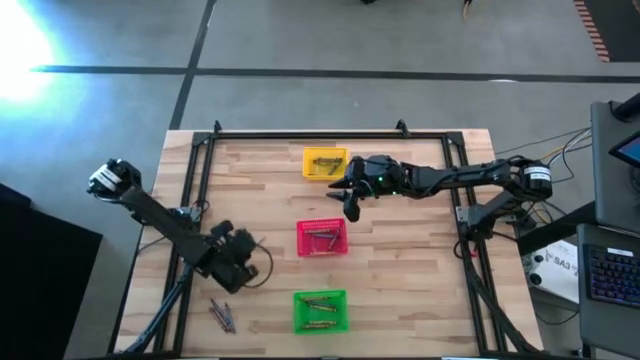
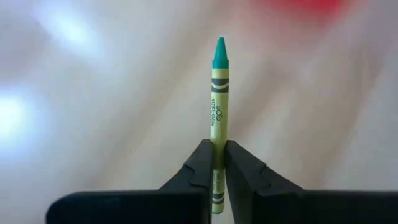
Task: Sort crayons
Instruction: Put the green crayon into the yellow bin
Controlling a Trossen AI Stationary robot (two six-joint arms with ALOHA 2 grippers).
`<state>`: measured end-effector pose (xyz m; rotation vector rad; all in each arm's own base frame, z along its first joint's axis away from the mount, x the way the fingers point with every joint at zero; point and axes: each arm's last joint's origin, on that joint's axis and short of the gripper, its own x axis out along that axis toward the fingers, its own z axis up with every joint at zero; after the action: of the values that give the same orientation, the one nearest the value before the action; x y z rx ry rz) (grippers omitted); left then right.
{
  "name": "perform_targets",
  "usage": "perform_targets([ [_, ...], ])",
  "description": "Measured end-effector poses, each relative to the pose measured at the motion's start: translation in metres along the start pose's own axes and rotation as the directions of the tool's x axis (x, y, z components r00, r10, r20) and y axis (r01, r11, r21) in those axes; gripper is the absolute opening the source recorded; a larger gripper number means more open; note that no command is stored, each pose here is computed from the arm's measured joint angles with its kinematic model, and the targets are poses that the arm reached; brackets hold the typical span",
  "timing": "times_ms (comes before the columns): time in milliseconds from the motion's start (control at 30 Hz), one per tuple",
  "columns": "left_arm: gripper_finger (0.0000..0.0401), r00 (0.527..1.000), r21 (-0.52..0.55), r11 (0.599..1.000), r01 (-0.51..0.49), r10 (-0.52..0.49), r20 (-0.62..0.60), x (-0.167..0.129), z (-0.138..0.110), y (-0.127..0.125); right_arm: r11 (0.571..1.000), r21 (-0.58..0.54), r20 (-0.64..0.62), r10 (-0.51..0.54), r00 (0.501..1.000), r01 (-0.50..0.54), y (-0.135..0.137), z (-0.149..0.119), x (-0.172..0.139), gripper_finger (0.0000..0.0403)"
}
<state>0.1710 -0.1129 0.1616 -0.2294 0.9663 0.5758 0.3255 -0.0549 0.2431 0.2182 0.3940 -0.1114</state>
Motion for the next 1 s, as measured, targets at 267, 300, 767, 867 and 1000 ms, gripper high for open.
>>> perform_targets([
  [267, 0.0002, 0.87, -0.139, 0.988, -0.069, 0.128, 0.476, -0.019, 0.03, 0.018, 0.947, -0.023, 0.171, 0.32, 0.932, -0.321, 0.018, -0.002, 0.026, 0.0123],
  [300, 0.0001, 0.85, -0.151, 0.987, -0.06, 0.13, 0.51, -0.019, 0.032, 0.017, 0.944, -0.036, 0.197, 0.328, 0.924, -0.328, 0.019, -0.002, 0.03, 0.0123],
  [767, 0.0001, 0.649, -0.011, 0.942, 0.335, -0.222, 0.728, 0.007, 0.062, 0.009, 0.902, -0.12, 0.305, 0.431, 0.849, -0.415, 0.028, -0.026, 0.084, 0.0174],
  [867, 0.0001, 0.607, 0.015, 0.917, 0.398, -0.276, 0.745, 0.014, 0.062, 0.017, 0.897, -0.106, 0.304, 0.44, 0.845, -0.428, 0.029, -0.025, 0.089, 0.0179],
  [1000, 0.0001, 0.624, 0.01, 0.917, 0.398, -0.278, 0.73, 0.023, 0.057, 0.023, 0.897, -0.089, 0.303, 0.439, 0.846, -0.434, 0.028, -0.025, 0.091, 0.0178],
])
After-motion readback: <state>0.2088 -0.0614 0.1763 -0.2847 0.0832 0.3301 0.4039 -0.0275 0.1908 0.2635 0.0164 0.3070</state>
